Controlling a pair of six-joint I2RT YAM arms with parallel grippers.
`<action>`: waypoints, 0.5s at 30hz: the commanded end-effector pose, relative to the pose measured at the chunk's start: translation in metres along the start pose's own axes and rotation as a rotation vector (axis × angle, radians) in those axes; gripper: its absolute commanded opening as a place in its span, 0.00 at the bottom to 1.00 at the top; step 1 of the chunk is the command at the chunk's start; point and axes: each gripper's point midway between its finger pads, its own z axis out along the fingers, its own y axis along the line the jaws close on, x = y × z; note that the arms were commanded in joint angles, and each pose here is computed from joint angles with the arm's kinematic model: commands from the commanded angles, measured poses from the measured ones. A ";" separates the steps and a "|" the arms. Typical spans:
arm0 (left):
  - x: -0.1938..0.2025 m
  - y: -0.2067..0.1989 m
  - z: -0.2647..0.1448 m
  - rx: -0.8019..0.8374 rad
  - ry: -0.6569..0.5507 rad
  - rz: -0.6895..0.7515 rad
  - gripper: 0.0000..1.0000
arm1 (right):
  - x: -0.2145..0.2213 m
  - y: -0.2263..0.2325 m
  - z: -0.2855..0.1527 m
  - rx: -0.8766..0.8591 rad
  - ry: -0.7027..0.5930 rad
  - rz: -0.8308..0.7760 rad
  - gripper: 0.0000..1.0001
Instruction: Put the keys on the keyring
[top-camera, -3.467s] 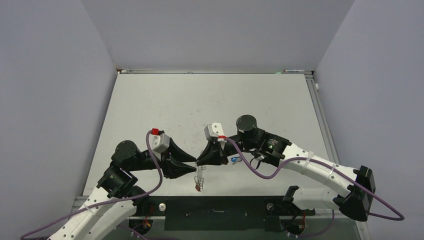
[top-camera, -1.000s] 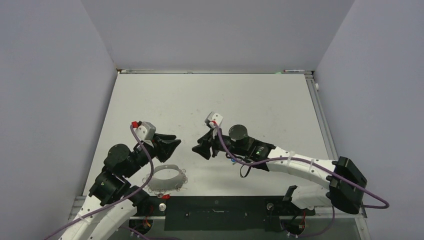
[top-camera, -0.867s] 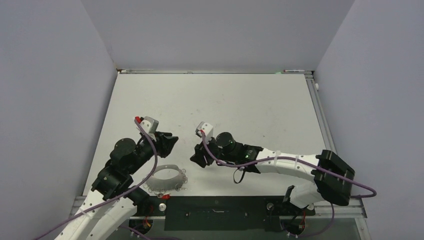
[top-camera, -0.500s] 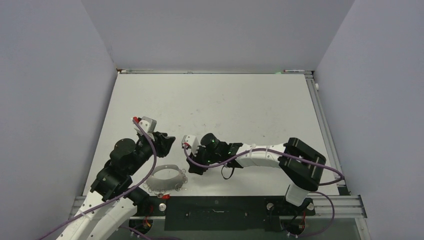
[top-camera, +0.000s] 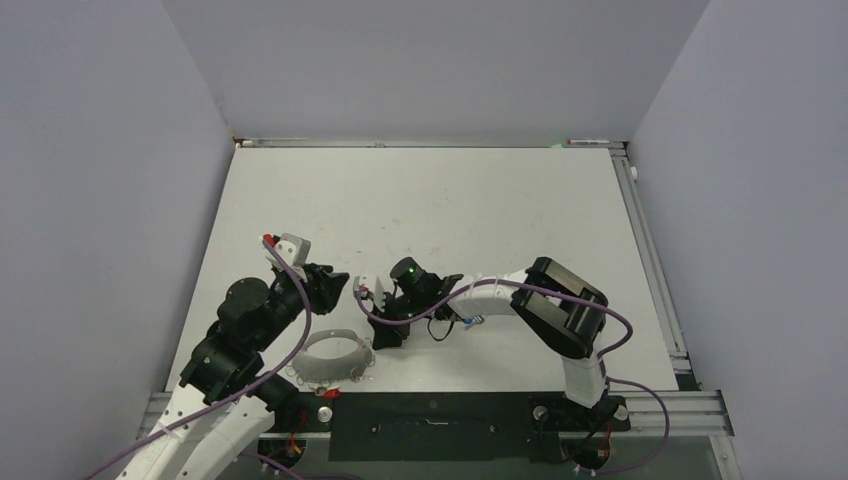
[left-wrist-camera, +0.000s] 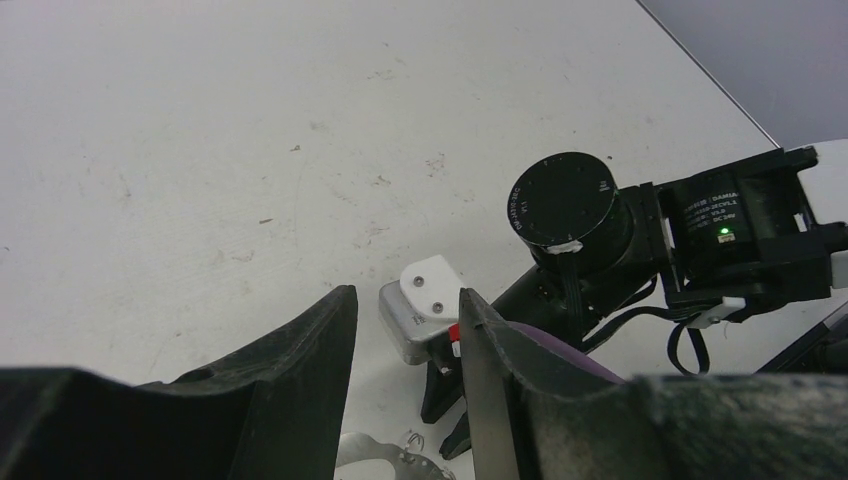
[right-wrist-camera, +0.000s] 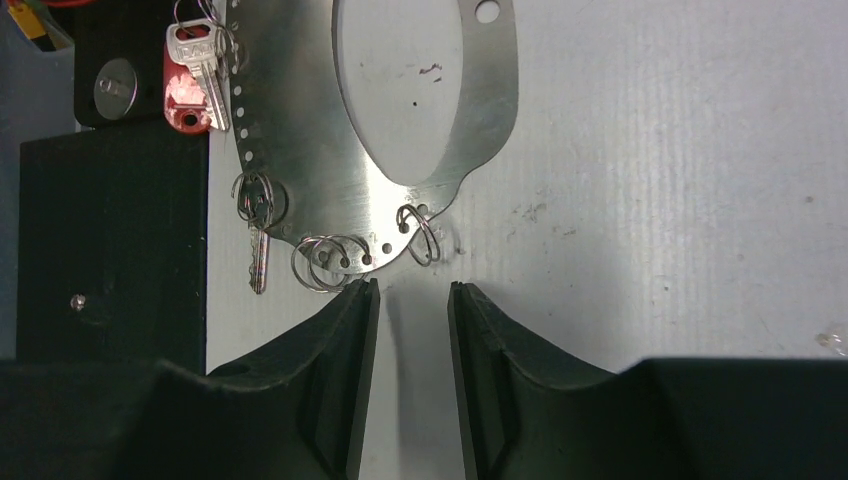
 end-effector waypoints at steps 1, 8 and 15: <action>-0.019 -0.005 -0.004 0.019 -0.056 0.011 0.39 | -0.018 0.004 0.008 -0.095 -0.051 -0.069 0.33; -0.020 -0.004 -0.004 0.016 -0.060 0.011 0.39 | -0.012 -0.003 0.014 -0.114 -0.050 -0.058 0.30; -0.019 -0.007 -0.005 0.037 -0.055 0.011 0.39 | -0.007 -0.006 0.021 -0.130 -0.045 -0.048 0.27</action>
